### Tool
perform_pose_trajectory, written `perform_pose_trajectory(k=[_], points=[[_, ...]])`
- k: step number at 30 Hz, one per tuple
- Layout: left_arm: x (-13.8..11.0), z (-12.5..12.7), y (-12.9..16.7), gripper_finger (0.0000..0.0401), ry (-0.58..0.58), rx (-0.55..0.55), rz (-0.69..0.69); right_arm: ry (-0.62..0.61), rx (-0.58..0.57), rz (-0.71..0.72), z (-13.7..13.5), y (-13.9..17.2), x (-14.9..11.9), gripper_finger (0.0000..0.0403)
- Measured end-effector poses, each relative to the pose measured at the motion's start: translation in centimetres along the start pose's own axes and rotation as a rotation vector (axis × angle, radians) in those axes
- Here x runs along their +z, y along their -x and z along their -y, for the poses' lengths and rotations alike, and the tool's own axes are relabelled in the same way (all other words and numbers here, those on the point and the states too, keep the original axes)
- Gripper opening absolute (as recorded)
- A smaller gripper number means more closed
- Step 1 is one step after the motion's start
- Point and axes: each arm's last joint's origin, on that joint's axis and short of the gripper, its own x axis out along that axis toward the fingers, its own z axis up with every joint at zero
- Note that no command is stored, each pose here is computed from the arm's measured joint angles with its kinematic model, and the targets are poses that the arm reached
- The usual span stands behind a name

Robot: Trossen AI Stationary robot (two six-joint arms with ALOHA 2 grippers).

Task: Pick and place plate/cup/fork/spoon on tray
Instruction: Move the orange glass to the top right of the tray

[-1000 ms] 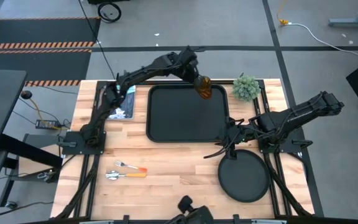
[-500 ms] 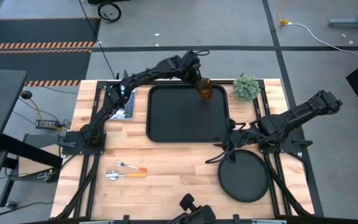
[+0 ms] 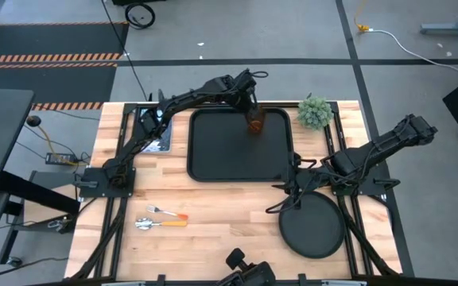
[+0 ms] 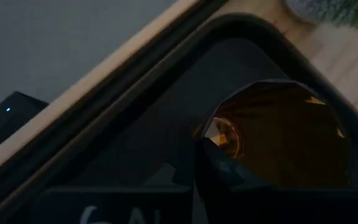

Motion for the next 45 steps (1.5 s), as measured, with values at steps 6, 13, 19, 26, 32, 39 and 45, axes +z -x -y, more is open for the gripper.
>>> perform_pose_trajectory(k=[6, 13, 19, 26, 32, 39, 45], points=[[0.0, 0.3, -0.5, 0.0016, -0.009, 0.004, 0.022, -0.002, 0.004, 0.001, 0.0, 0.0, 0.0, 0.0117], [0.2, 0.4, -0.5, 0.0016, -0.012, -0.004, 0.045, -0.002, 0.004, 0.001, 0.0, 0.0, 0.0, 0.0117], [0.2, 0.4, -0.5, 0.0016, -0.012, -0.005, 0.047, -0.002, 0.004, 0.000, 0.0, 0.0, 0.0, 0.0117], [0.2, 0.4, -0.5, 0.0041, -0.009, -0.005, 0.047, -0.002, 0.004, 0.000, 0.0, 0.0, 0.0, 0.0117], [0.2, 0.5, -0.5, 0.0082, -0.010, -0.007, 0.047, 0.000, 0.004, 0.000, 0.0, 0.0, 0.0, 0.0117], [0.4, 0.6, -0.3, 0.0106, -0.013, -0.012, 0.066, 0.001, 0.004, 0.000, 0.0, 0.0, 0.0, 0.0117], [1.7, 1.4, 2.7, 0.0107, -0.126, -0.053, 0.151, -0.002, 0.007, 0.002, 0.0, 0.0, 0.0, 0.0117]])
